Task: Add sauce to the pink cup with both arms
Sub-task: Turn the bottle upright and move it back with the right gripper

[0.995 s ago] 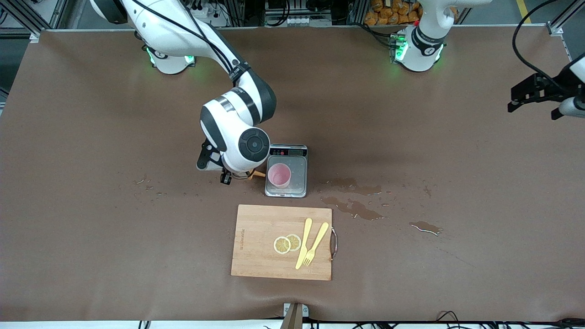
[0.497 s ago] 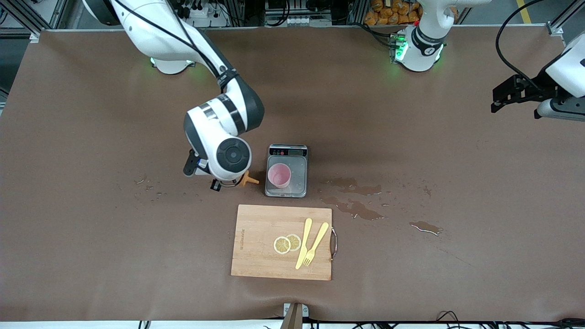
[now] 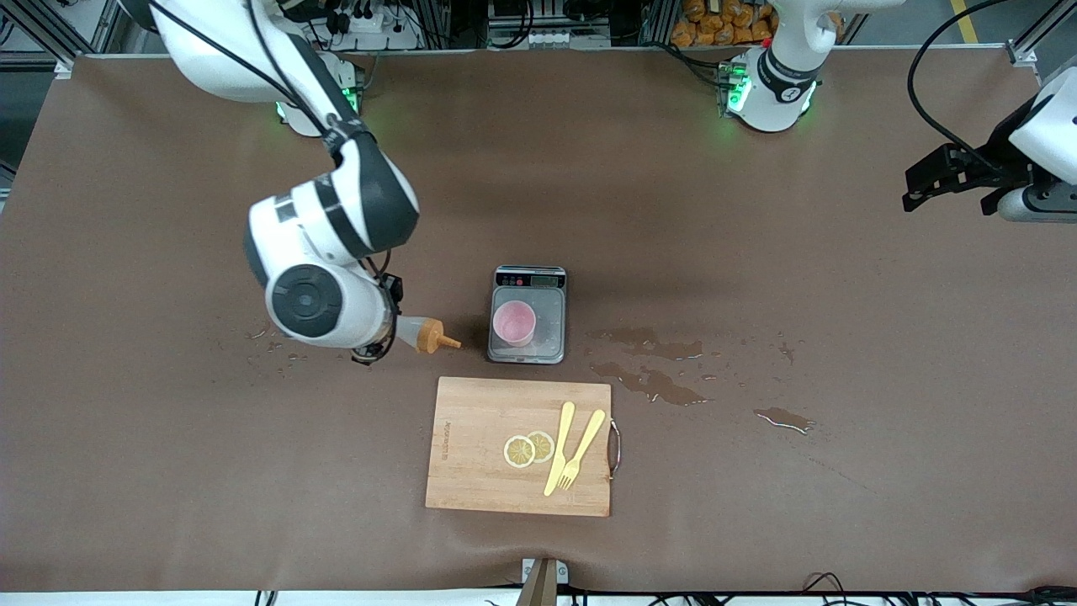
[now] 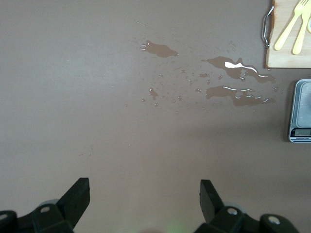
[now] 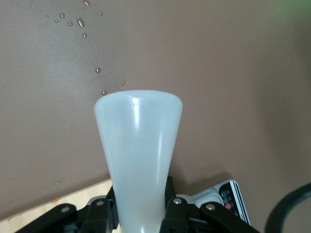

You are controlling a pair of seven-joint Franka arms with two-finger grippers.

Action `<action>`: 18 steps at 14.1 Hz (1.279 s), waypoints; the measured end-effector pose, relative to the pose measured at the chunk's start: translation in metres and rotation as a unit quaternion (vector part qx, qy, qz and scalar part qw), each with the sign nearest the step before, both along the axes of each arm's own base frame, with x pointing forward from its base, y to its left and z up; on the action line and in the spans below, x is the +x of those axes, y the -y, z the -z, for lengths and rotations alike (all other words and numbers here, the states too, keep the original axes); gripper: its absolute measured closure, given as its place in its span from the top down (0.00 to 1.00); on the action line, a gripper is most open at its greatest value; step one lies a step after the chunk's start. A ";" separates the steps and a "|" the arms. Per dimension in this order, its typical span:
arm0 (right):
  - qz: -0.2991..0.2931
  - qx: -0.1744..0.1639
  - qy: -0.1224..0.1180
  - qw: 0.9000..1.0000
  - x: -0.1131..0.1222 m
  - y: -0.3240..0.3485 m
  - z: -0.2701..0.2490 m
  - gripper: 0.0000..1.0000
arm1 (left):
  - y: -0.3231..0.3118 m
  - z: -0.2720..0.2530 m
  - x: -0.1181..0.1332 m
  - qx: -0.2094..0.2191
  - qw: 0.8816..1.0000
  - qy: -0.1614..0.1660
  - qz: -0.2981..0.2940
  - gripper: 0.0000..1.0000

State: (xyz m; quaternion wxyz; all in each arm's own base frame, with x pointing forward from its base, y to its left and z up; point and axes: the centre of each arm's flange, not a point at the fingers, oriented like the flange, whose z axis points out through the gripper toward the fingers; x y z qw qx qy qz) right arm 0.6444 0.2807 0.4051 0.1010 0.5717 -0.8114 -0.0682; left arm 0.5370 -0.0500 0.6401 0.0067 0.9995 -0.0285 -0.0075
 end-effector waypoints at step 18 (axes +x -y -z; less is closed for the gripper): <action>-0.034 0.350 0.017 0.936 0.032 0.295 0.004 0.37 | -0.006 -0.002 0.000 0.000 1.000 0.002 -0.010 1.00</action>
